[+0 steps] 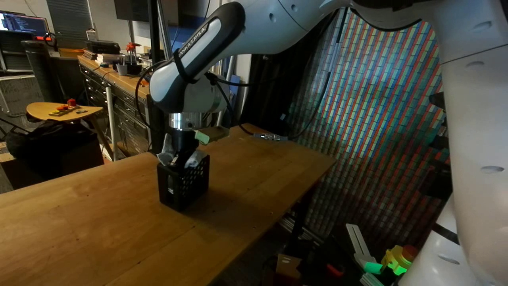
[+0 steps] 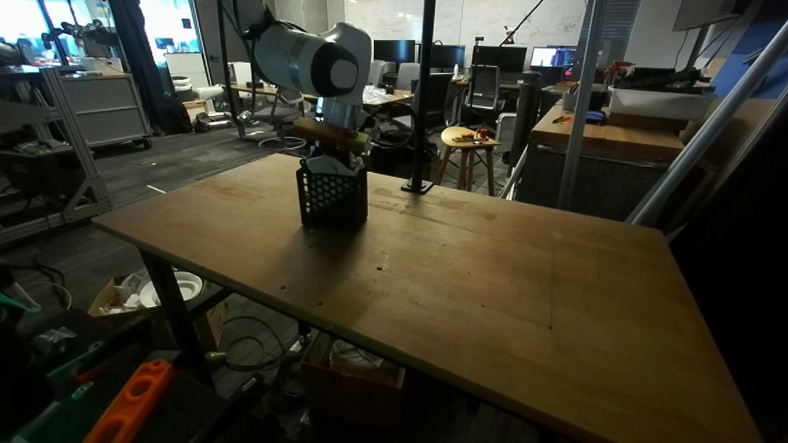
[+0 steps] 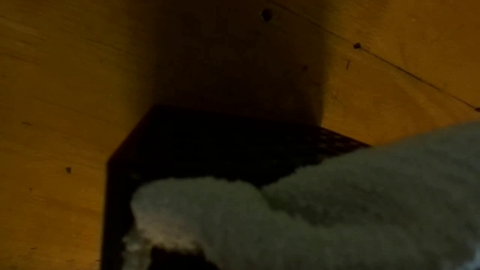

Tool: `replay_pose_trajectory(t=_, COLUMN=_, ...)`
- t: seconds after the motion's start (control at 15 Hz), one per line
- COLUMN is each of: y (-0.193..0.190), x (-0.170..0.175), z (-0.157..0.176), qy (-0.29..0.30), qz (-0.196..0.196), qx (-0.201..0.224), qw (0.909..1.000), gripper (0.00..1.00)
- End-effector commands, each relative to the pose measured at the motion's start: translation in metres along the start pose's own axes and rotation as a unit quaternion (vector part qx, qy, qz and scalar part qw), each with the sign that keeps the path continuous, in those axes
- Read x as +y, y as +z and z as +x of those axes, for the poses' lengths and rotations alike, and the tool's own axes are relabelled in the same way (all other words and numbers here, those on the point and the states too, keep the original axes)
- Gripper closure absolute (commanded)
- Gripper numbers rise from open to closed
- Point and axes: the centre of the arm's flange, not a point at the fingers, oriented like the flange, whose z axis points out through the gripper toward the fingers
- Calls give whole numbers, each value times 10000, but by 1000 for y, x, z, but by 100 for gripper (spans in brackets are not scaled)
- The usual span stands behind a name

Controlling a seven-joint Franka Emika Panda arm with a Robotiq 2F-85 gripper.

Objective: Put the white towel in the basket.

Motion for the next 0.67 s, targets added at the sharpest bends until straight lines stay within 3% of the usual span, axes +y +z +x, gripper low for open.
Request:
replay_pose_trajectory(t=0.0, y=22, x=3, z=6, qy=-112, qz=220, qx=1, qw=9997, gripper=100)
replay_pose_trajectory(t=0.6, y=-29, x=-5, z=-4, qy=-140, qz=-297, qx=166, qw=9993, gripper=100)
